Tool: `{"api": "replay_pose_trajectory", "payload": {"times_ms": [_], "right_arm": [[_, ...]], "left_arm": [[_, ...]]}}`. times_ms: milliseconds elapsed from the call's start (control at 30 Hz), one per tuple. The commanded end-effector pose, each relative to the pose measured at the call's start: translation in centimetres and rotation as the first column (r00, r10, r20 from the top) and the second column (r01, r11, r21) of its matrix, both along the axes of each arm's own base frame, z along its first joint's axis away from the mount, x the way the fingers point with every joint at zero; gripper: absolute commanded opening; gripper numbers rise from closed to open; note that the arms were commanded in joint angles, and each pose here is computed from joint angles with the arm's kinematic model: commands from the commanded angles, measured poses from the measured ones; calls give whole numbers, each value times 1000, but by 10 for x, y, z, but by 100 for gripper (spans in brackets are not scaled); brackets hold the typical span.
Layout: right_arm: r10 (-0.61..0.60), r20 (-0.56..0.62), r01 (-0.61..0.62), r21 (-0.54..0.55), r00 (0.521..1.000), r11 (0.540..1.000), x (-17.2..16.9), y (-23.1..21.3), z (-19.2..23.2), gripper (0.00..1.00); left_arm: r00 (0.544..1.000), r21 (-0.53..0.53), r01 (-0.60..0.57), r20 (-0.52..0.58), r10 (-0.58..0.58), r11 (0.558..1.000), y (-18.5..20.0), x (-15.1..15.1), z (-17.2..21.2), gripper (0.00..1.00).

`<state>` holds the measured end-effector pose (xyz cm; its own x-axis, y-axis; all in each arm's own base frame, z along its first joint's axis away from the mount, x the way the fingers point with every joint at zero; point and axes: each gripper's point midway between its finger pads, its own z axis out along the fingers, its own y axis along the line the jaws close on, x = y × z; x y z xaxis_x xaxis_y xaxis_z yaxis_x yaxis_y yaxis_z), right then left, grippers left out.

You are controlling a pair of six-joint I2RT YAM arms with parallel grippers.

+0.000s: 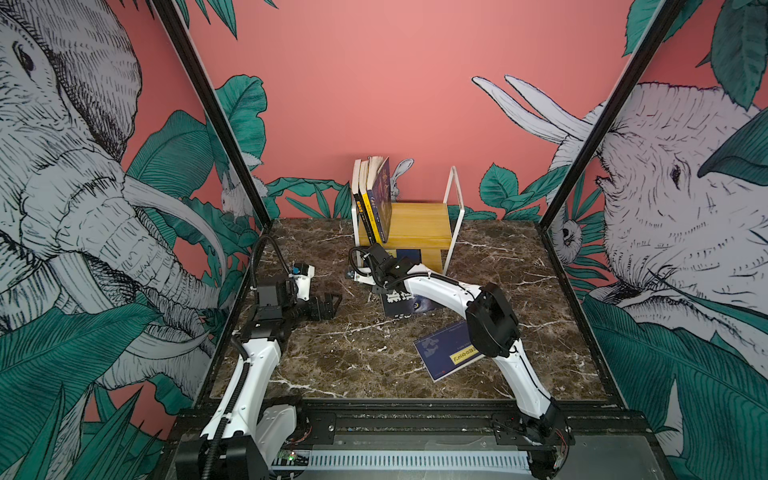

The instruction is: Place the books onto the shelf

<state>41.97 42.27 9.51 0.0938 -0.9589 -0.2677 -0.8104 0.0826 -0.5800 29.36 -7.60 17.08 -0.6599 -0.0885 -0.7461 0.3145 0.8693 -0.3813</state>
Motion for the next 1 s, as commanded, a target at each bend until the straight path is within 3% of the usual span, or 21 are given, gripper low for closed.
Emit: {"api": "replay_pose_trajectory", "payload": {"times_ms": [0,600,967], "right_arm": [[-24,19,23,11,1000,1000,8,3,0,53],[-92,49,88,76,995,993,23,9,14,45],[-59,57,59,3,997,998,24,-3,9,50]], "left_arm": [[1000,-10,1,7,-1,1000,1,-1,-1,99],[1000,-6,-3,5,3,1000,1,0,-2,99],[1000,-12,4,4,-4,1000,0,-2,-3,99]]}}
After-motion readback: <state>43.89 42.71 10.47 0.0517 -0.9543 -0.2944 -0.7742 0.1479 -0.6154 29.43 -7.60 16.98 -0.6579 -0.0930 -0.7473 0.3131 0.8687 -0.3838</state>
